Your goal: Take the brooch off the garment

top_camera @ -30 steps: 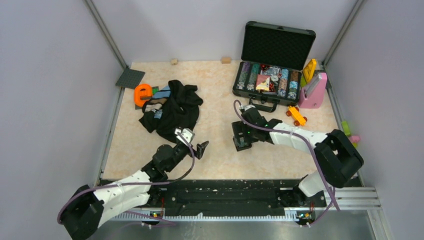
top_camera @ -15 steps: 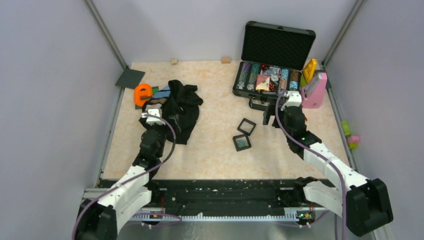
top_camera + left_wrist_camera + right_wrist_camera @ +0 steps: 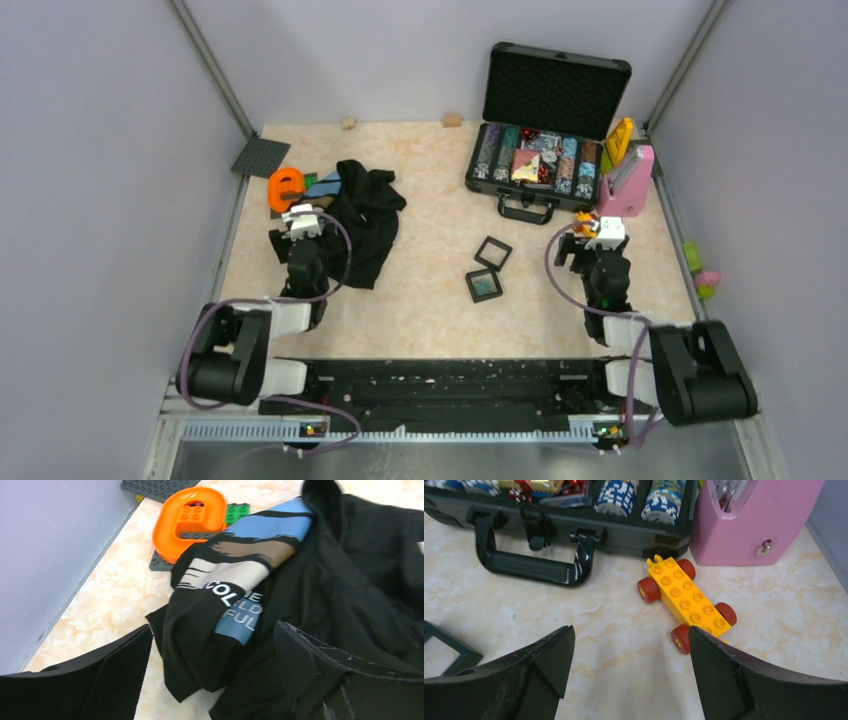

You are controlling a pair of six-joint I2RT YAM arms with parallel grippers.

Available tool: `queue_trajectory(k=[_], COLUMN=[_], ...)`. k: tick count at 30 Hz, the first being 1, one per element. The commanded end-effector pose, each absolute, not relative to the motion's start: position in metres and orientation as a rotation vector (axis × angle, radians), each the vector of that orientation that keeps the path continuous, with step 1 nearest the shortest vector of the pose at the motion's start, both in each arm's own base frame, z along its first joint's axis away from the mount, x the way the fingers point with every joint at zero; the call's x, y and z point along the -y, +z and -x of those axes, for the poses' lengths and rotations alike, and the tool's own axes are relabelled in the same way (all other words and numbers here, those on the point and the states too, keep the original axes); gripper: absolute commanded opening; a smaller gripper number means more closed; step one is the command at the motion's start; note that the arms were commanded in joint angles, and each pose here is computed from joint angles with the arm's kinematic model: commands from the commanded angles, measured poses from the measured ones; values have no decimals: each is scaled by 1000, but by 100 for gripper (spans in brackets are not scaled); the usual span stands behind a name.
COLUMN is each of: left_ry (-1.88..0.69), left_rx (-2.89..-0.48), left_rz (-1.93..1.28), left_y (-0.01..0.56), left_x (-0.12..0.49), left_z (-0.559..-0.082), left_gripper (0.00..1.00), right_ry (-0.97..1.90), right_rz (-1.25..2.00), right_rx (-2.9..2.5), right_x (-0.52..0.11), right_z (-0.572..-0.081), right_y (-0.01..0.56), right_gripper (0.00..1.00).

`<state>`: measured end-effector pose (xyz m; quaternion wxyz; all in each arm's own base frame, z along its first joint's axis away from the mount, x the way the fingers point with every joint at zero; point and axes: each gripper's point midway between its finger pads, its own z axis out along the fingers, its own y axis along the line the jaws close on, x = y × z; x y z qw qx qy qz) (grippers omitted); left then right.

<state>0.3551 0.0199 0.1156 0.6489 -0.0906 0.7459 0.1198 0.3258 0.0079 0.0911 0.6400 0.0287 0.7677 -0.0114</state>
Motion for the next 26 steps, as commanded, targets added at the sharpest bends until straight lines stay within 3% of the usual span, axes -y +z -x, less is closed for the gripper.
queue_trajectory(k=[1,6,7,8,13,26], left_ry=[273,186,183,201,252,251], left_rx=[-1555,-1644,-1659,-1641,-1610,-1607], left_rz=[331,231,231,254,346,342], left_y=[127,110,109,111,111,112], left_x=[-49,-36,-36,-40,-55,-55], left_z=[-364,-380,-380,-378,-375,-376], left_gripper=[94,89,86,89,99,99], right_ry=[-85,-133,-137,-133,-125,-125], right_rz=[-33,-107,-114,-108,-99,-100], right_rx=[-1545,-1616,-1607,-1612,-1613,-1613], right_x=[1,13,14,13,11,11], right_z=[-351,-363,-361,-361,-362,-362], right_y=[122,105,106,106,105,105], right_gripper=[84,86,97,98,99,99])
